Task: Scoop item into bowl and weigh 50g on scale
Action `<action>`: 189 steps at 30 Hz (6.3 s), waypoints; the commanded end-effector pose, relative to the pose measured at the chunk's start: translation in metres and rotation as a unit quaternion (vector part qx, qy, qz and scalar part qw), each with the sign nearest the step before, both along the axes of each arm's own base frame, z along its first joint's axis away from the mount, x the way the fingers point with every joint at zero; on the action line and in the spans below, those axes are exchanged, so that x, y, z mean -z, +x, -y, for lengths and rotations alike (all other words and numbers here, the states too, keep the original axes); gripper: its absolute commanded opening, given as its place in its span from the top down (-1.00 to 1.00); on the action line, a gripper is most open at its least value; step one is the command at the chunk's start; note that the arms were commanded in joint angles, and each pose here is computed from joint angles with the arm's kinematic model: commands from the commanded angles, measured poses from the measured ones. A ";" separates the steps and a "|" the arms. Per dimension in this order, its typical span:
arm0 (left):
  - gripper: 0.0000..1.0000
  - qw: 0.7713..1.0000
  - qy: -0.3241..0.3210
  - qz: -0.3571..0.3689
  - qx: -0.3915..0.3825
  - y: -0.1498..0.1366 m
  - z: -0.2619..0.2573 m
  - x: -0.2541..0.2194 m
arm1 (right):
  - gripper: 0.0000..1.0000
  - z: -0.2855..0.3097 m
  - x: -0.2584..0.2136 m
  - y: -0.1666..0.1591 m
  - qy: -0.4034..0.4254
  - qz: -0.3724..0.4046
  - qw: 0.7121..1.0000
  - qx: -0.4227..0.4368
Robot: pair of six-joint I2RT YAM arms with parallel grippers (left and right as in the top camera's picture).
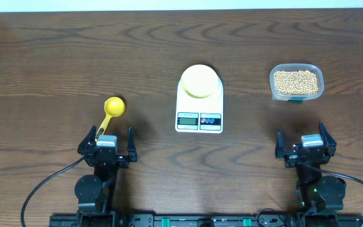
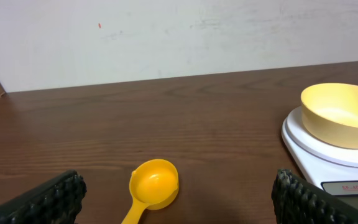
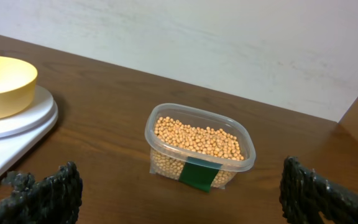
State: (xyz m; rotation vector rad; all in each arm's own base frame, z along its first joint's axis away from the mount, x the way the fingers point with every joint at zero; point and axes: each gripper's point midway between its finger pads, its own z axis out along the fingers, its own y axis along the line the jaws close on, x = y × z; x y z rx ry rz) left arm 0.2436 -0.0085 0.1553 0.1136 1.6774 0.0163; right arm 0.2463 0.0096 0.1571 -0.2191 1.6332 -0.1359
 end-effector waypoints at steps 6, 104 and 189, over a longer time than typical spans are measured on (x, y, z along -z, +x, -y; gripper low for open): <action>-0.95 1.000 -0.003 -0.018 -0.002 0.001 0.000 0.017 | -0.99 0.003 0.001 0.000 -0.005 0.000 1.000 0.006; -0.33 0.857 -0.041 -0.514 0.020 0.146 -0.075 0.100 | -0.99 0.003 0.001 0.000 -0.005 0.000 1.000 0.007; 0.85 0.754 -0.497 -0.394 -0.171 0.124 0.074 -0.056 | -0.99 0.004 -0.005 0.000 -0.019 0.012 1.000 0.009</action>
